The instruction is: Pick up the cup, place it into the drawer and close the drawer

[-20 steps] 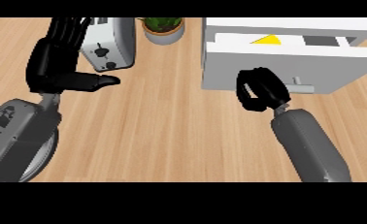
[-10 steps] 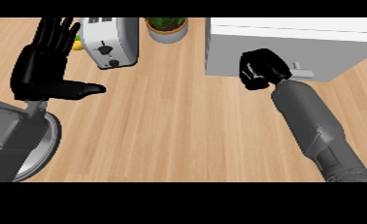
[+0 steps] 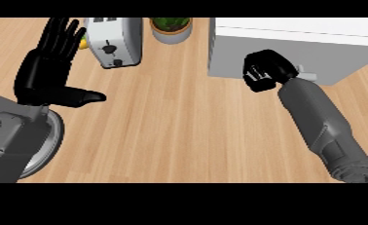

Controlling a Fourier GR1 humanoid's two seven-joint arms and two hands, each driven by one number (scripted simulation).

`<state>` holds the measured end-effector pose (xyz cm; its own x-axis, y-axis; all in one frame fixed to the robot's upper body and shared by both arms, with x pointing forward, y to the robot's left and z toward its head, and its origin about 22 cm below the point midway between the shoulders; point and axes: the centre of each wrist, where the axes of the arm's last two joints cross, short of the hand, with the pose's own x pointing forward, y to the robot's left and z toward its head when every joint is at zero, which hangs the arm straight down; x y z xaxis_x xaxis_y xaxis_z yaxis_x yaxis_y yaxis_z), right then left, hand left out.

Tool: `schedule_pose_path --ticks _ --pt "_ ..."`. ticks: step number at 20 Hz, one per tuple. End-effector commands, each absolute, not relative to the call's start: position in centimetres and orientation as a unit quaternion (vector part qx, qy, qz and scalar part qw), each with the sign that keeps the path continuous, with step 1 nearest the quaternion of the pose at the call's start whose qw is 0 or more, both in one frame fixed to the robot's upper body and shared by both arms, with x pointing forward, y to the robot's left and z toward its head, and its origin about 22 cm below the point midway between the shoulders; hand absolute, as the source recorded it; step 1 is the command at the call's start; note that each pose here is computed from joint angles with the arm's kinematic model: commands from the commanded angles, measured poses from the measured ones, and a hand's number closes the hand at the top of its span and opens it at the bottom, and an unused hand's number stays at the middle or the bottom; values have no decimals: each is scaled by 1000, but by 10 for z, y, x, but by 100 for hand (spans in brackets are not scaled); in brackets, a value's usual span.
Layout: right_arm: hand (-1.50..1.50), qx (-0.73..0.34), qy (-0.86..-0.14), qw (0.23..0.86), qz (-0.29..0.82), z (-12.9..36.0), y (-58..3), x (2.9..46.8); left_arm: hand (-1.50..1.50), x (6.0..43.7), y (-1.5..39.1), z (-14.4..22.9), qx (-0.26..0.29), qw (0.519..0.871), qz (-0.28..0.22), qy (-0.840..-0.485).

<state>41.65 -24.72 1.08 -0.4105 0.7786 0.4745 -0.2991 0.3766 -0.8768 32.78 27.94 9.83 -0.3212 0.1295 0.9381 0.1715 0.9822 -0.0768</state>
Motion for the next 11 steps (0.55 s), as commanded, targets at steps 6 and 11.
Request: schedule_pose_path --ticks 6,11 --pt "150 -231 -668 552 443 51 -285 434 -150 326 267 89 -110 577 -25 -809" --pt "150 -238 -666 546 450 47 -290 431 -150 323 269 76 -117 588 -22 -800"
